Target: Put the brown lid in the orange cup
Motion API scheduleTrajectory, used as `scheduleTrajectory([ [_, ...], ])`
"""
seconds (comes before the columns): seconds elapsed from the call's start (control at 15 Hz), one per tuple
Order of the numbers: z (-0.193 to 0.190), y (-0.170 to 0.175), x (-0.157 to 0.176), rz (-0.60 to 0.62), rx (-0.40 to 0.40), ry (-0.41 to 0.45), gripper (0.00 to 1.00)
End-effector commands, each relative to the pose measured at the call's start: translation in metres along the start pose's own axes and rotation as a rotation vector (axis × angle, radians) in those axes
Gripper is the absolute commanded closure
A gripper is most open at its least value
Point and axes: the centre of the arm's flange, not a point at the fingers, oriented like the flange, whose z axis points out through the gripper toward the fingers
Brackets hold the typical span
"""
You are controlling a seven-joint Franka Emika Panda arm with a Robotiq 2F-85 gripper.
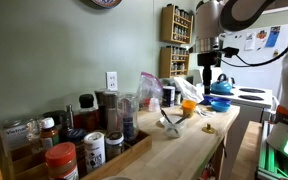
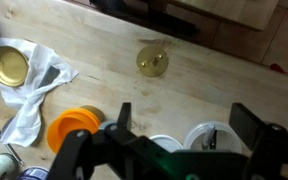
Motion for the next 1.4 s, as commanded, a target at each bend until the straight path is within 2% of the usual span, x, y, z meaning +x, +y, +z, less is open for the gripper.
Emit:
scheduleTrajectory([
  [0.0,0.075,0.001,-0.018,-0.007,0.035,0.071,0.00],
  [0.07,0.080,0.002,-0.013,-0.012,0.043,0.076,0.00],
  [0.13,0.086,0.006,-0.009,-0.026,0.013,0.046,0.00],
  [0.27,0.100,0.015,-0.013,-0.075,-0.024,-0.099,0.00],
  [0.4,0.120,0.025,-0.022,-0.117,-0.062,-0.188,0.00],
  [0.6,0.148,0.028,-0.031,-0.212,-0.071,-0.320,0.00],
  [0.67,0.148,0.029,-0.030,-0.228,-0.048,-0.328,0.00],
  [0.73,0.121,0.018,0.015,-0.176,-0.048,-0.283,0.00],
  [1.0,0.132,0.017,0.014,-0.203,-0.050,-0.318,0.00],
  [1.33,0.153,-0.017,0.011,-0.339,-0.085,-0.341,0.00],
])
